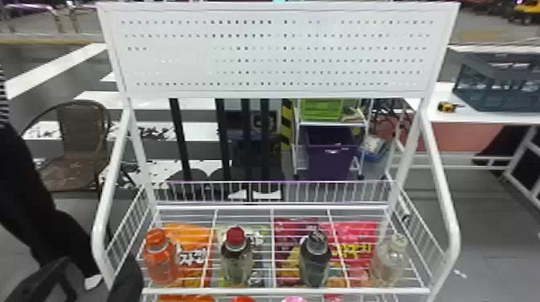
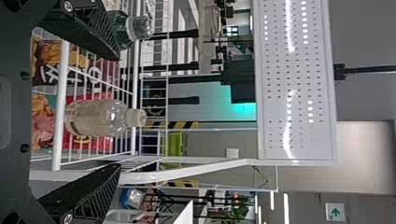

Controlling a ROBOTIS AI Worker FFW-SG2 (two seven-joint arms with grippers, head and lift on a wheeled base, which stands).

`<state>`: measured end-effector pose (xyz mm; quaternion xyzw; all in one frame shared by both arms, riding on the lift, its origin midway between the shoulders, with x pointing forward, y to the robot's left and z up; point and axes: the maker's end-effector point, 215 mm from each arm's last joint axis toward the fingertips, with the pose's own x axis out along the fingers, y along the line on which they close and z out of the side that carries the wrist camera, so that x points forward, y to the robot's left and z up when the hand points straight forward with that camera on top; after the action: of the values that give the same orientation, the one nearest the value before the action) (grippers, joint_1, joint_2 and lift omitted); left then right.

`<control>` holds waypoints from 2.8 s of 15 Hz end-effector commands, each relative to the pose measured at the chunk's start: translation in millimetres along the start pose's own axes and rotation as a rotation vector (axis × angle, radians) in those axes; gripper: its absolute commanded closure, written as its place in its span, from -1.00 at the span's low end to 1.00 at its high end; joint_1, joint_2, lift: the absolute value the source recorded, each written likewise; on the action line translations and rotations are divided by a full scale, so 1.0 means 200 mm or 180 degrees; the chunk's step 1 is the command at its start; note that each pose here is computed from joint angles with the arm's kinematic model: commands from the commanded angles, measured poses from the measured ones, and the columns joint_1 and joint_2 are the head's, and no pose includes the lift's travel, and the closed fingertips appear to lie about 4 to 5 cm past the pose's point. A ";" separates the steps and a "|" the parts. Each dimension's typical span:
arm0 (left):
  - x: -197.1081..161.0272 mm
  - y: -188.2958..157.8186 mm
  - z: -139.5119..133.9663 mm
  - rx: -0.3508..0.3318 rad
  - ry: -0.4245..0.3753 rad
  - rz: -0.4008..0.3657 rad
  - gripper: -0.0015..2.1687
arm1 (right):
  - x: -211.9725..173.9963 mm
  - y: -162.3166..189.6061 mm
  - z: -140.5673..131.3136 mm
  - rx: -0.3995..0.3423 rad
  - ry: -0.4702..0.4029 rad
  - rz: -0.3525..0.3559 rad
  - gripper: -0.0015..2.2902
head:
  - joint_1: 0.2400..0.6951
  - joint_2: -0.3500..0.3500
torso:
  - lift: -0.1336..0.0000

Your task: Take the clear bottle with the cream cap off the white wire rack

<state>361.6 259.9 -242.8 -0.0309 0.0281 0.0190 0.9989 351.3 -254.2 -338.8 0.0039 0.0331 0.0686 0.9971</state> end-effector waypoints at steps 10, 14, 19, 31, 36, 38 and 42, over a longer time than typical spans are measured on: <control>0.01 -0.07 -0.08 0.0029 0.0131 -0.0060 -0.87 | 0.61 0.01 -0.47 -0.0045 0.0062 -0.0035 -0.93 | 0.14 0.00 | 1.00; 0.02 -0.11 -0.13 0.0013 0.0184 -0.0100 -0.87 | 0.77 0.00 -0.47 -0.0079 0.0054 -0.0074 -0.93 | 0.14 0.00 | 1.00; 0.02 -0.16 -0.17 0.0045 0.0266 -0.0147 -0.87 | 0.90 -0.01 -0.43 -0.0131 0.0089 -0.0112 -0.65 | 0.14 0.00 | 1.00; 0.01 -0.18 -0.12 0.0024 0.0191 -0.0175 -0.87 | 0.47 0.00 -0.06 -0.0161 0.0108 -0.0236 0.65 | 0.14 0.00 | 1.00; 0.01 -0.17 -0.09 0.0010 0.0087 -0.0165 -0.87 | 0.10 -0.01 0.14 -0.0178 0.0122 -0.0271 0.64 | 0.14 0.00 | 1.00; 0.01 -0.18 -0.09 0.0010 0.0082 -0.0175 -0.87 | -0.02 -0.06 0.19 -0.0117 0.0118 -0.0321 0.64 | 0.14 0.00 | 1.00; 0.03 -0.18 -0.07 0.0017 0.0053 -0.0176 -0.87 | -0.15 -0.13 0.23 -0.0129 0.0145 -0.0346 0.64 | 0.14 0.00 | 1.00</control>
<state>366.8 223.9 -254.8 -0.0301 0.0364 -0.0084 0.9988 333.7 -278.8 -291.8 -0.0195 0.0515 0.0193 0.9983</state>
